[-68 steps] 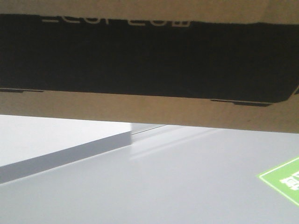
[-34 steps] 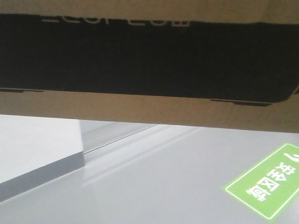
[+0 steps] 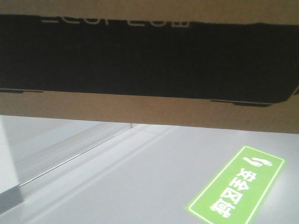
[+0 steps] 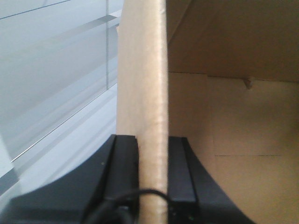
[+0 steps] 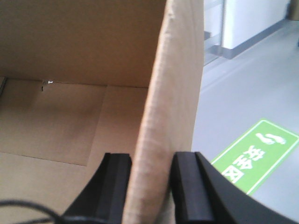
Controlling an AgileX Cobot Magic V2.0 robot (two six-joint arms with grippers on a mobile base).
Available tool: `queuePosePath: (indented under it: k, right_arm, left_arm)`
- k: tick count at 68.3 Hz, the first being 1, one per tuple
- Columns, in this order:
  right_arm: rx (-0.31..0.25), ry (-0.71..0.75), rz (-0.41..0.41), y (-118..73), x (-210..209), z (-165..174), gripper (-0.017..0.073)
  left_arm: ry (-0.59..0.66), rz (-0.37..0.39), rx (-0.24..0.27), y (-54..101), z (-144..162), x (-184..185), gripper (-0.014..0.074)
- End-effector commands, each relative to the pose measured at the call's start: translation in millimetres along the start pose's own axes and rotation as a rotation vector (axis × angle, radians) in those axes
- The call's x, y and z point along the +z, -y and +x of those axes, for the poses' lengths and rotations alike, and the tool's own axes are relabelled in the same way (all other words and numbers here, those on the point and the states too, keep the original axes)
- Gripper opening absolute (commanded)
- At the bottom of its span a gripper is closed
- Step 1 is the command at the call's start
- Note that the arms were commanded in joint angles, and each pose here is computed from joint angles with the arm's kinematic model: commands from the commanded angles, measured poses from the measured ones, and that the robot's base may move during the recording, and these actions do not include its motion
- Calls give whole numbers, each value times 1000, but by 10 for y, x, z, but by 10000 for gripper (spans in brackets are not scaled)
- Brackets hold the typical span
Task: Grab box from left shelf to table start
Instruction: 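Hold the box with both grippers while driving across the floor, then hold the box with both grippers while approaching the white table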
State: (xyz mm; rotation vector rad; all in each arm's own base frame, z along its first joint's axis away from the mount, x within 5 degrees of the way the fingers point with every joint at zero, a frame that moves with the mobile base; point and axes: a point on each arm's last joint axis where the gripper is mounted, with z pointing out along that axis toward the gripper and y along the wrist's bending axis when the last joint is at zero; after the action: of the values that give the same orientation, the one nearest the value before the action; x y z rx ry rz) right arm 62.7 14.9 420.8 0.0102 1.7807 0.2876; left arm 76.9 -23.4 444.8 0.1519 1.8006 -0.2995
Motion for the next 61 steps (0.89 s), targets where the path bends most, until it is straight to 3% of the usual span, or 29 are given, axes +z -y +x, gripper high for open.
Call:
queuePosePath:
  k: [1,61]
  right_arm:
    - [-48,207,14,-9,-71,-248,59]
    - [-48,207,14,-9,-71,-248,59]
  left_arm:
    - [190,75,-78,69,-228,-117,-97]
    - [190,75,-78,69,-228,-117,-97]
